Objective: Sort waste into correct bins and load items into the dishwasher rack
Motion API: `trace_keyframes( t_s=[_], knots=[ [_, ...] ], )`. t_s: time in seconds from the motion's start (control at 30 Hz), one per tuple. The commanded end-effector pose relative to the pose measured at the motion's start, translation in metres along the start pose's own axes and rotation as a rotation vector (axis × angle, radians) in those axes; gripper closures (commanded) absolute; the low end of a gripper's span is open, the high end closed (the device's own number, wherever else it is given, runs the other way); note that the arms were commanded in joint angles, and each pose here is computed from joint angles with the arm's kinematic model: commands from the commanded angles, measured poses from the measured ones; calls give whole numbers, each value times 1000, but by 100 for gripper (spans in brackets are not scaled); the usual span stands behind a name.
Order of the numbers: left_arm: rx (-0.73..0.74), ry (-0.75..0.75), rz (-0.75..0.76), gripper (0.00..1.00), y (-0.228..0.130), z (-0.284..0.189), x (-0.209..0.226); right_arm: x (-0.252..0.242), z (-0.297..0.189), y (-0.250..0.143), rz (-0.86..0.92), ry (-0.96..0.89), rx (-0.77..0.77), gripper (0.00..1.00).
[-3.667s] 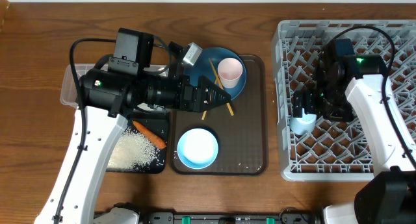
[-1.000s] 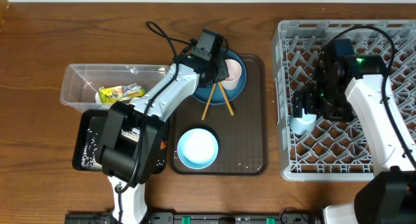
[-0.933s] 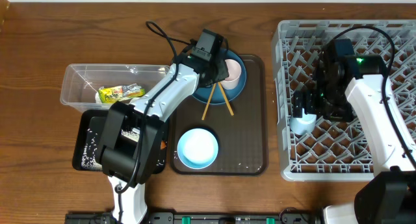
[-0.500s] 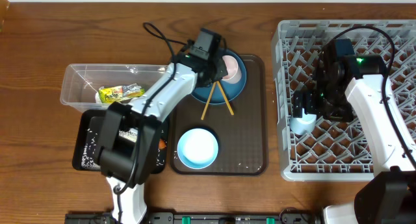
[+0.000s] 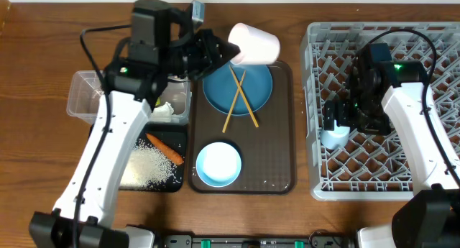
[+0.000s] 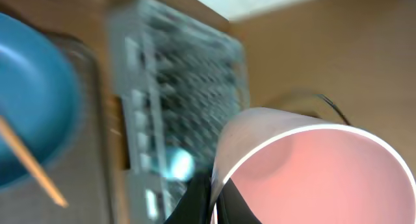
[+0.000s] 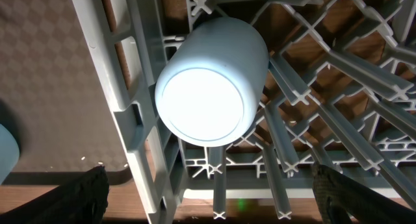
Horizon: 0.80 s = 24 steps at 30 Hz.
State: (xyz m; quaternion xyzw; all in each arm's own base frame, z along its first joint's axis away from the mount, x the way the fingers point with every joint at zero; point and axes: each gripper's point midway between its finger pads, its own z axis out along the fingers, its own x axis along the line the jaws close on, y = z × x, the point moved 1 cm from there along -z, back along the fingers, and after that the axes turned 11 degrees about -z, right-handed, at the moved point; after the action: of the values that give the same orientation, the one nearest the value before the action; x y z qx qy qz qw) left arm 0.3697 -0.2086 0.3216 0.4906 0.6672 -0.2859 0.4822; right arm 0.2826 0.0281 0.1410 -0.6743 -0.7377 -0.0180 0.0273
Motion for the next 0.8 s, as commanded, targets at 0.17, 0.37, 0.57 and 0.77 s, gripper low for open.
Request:
trace_keyframes(
  t_s=[0.17,0.37,0.57,0.77],
  knots=[
    [355,-238,-13,94,-51,-18,-34,2,-3,44,-21,-19,-189,1],
    [377,-255,-3,94,-54,-20,-36,42,-7,35,-15,232,-155,1],
    [377,-255,-2,94,-54,-20,-36,108,-58,34,-358,778,-328,1],
    [376,-258,21,94,-55,-20,-35,95,-130,38,-348,1202,-592,1]
  ],
)
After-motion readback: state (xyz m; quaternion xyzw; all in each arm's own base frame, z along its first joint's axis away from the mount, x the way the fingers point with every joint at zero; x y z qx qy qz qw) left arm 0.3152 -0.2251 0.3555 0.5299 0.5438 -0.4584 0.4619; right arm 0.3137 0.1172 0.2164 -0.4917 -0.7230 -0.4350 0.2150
